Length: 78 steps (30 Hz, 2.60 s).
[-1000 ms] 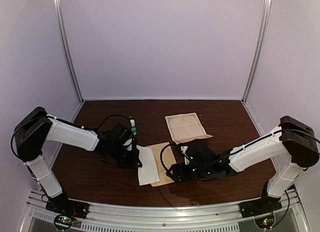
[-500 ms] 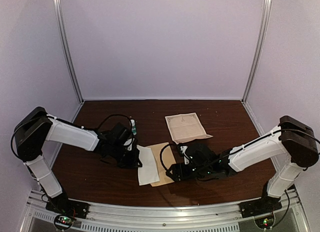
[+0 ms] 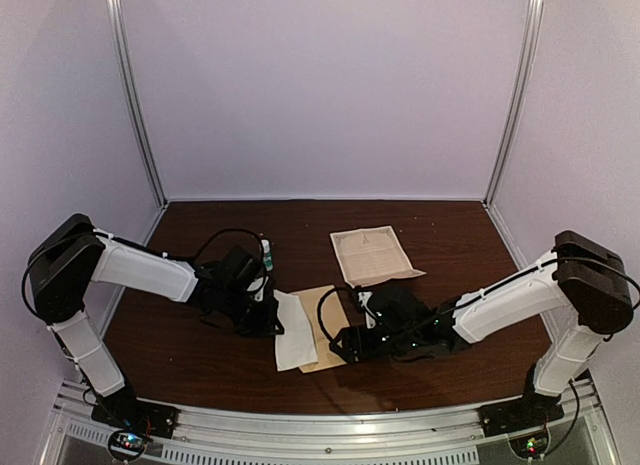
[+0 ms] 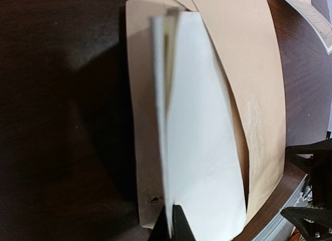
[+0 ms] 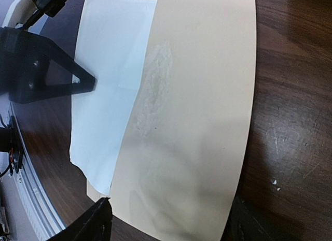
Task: Place the letter into the envelope and seal it
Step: Place the letter in the envelope.
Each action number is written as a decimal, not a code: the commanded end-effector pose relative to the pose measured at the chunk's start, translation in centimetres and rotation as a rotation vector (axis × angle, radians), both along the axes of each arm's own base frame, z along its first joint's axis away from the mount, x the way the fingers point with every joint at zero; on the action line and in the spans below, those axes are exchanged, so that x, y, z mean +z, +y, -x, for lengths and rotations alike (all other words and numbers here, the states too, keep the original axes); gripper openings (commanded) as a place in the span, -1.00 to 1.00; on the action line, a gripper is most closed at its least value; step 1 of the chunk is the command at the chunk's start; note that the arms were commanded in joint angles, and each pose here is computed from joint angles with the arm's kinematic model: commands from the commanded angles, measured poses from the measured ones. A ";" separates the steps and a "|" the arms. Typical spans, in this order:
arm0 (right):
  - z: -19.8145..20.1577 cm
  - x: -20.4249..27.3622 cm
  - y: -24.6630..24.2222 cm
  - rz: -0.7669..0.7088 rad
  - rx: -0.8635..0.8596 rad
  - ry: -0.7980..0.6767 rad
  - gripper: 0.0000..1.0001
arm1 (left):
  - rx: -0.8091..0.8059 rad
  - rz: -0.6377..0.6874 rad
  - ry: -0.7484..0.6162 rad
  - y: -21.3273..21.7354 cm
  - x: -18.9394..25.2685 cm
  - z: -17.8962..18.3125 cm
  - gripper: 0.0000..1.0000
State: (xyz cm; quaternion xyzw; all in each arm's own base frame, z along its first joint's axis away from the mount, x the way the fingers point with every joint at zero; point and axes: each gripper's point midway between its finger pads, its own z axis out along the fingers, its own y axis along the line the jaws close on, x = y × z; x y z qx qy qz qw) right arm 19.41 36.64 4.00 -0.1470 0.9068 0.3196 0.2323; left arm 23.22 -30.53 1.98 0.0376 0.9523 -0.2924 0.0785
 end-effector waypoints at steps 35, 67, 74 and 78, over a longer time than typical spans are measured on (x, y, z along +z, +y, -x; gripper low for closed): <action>-0.8 5.6 0.9 0.028 0.039 -0.176 -0.02 | -0.021 0.022 -0.054 -0.4 1.1 -0.4 -1.00; 1.9 -2.3 6.0 0.115 0.140 -0.008 -0.95 | -0.017 0.019 -0.067 -0.2 1.3 -0.5 -1.00; 2.2 0.6 6.6 0.040 0.167 -0.034 -0.66 | -0.023 0.023 -0.073 -0.1 1.5 -0.4 -0.85; 1.8 4.4 6.0 -0.024 0.135 -0.081 -0.22 | -0.029 0.028 -0.075 -0.1 1.7 -0.3 -0.55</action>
